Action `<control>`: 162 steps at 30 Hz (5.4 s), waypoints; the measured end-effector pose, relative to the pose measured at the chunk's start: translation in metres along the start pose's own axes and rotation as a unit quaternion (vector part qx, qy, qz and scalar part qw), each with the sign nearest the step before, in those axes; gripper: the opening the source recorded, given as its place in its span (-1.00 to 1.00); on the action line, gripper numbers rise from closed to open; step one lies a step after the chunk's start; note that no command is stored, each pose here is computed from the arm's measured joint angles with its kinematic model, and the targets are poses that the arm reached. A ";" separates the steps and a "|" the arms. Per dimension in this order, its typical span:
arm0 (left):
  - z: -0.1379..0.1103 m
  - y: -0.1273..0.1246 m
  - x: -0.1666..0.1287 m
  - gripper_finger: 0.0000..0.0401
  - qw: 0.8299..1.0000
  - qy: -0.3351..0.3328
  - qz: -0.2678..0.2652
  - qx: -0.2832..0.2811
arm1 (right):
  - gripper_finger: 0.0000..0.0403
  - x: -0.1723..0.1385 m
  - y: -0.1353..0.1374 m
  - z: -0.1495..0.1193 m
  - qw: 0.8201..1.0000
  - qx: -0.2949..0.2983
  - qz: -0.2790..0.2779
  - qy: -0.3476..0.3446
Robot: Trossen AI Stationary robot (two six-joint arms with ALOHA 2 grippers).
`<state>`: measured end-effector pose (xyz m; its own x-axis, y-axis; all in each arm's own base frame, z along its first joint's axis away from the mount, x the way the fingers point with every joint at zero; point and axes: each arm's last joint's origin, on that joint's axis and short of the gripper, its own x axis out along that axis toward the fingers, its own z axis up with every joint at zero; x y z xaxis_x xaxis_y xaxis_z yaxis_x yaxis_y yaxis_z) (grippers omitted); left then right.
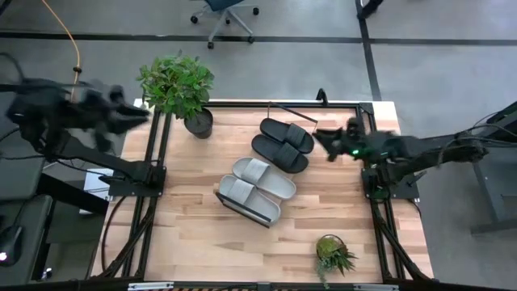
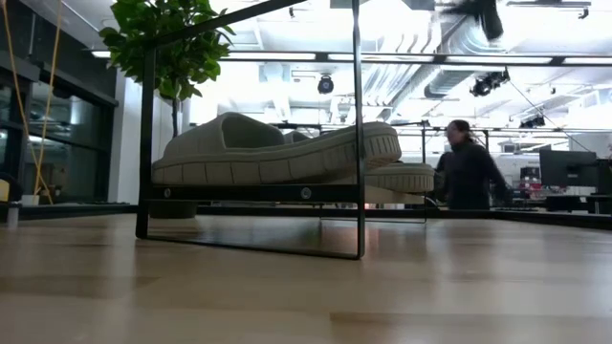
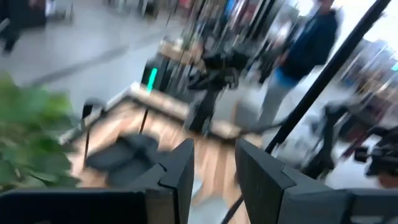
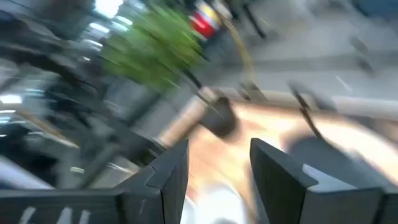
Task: Pick and place slides into the shelf
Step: Return to Home Position
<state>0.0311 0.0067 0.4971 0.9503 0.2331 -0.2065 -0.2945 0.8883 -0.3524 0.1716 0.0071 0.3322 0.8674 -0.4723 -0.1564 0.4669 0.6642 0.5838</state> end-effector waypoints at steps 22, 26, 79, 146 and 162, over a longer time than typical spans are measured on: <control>-0.082 0.039 -0.023 -0.47 0.958 -0.238 -0.153 0.050 | -0.93 -0.055 0.047 0.102 0.942 -0.151 0.242 -0.175; -0.119 0.053 -0.016 -0.47 0.947 -0.272 -0.168 0.029 | -0.98 -0.041 0.037 0.094 0.954 -0.111 0.232 -0.152; -0.298 0.090 0.130 -1.00 0.987 -0.055 -0.147 -0.045 | -1.00 -0.095 -0.006 0.111 0.957 -0.011 0.251 -0.145; -0.298 0.088 0.129 -1.00 0.984 -0.056 -0.165 0.037 | -1.00 -0.051 -0.113 -0.045 0.875 -0.045 0.392 -0.280; -0.298 0.088 0.129 -1.00 0.984 -0.056 -0.165 0.037 | -1.00 -0.048 -0.121 -0.052 0.900 -0.037 0.365 -0.237</control>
<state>0.0977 -0.0028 0.1671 0.9994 -0.0343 0.0105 0.0359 0.9486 -0.3143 0.0818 -0.0205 0.2278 0.7857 -0.0772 0.6137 -0.1712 0.9263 0.3356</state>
